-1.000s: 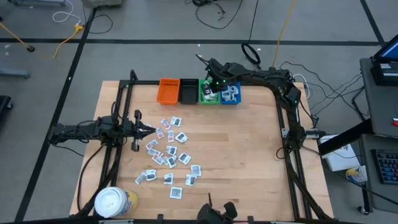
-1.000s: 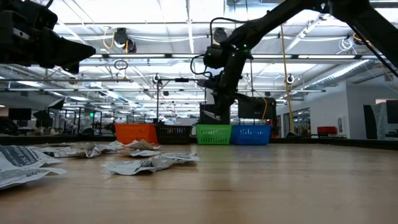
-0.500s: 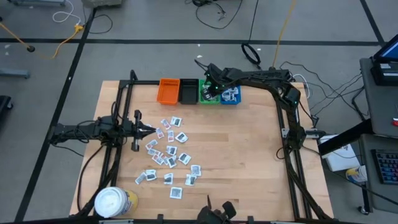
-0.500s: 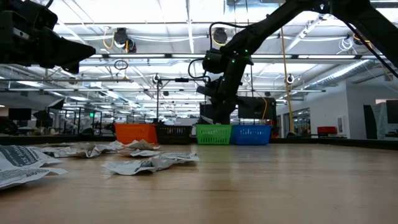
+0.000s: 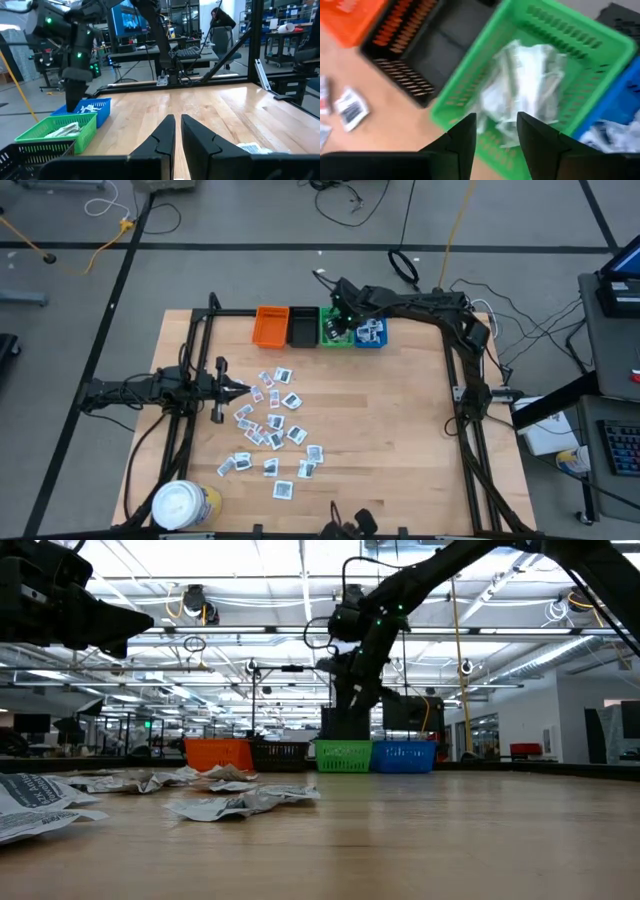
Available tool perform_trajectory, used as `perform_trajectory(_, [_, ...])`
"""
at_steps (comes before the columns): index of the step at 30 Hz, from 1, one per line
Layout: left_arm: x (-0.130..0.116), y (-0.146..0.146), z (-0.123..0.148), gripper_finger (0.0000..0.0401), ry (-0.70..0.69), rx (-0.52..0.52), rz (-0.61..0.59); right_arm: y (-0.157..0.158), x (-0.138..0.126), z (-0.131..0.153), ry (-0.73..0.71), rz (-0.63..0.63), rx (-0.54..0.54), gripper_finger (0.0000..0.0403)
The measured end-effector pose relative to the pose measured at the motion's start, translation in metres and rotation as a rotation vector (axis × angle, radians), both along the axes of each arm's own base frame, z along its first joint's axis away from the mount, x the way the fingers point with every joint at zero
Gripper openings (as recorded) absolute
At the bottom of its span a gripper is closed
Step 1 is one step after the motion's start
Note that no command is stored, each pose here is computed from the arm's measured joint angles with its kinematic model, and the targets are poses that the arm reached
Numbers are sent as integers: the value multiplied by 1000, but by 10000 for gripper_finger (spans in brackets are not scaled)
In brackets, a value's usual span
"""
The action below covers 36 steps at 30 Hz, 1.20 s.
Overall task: Pick & Place First Aid Supplies
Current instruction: Put the blue packet into the black bin
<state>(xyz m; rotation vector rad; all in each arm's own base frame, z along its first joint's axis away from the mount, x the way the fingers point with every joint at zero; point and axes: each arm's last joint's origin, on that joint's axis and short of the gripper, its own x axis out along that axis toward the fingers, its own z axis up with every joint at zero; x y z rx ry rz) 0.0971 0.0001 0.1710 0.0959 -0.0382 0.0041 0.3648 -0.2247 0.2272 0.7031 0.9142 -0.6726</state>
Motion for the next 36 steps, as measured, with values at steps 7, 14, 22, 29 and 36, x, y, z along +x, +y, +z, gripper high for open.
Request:
perform_trajectory(7, [0,0,0,37,0,0,0,29,9,24,-46,127,-68,139])
perform_trajectory(14, [0,0,0,37,0,0,0,51,15,22,-135,257,-213,139])
perform_trajectory(22, [0,0,0,37,0,0,0,75,-38,16,-343,309,-484,139])
perform_trajectory(29, [0,0,0,37,1,0,0,97,-108,5,-379,337,-806,139])
perform_trajectory(36, [0,0,0,37,0,0,0,123,-164,-8,-467,329,-915,139])
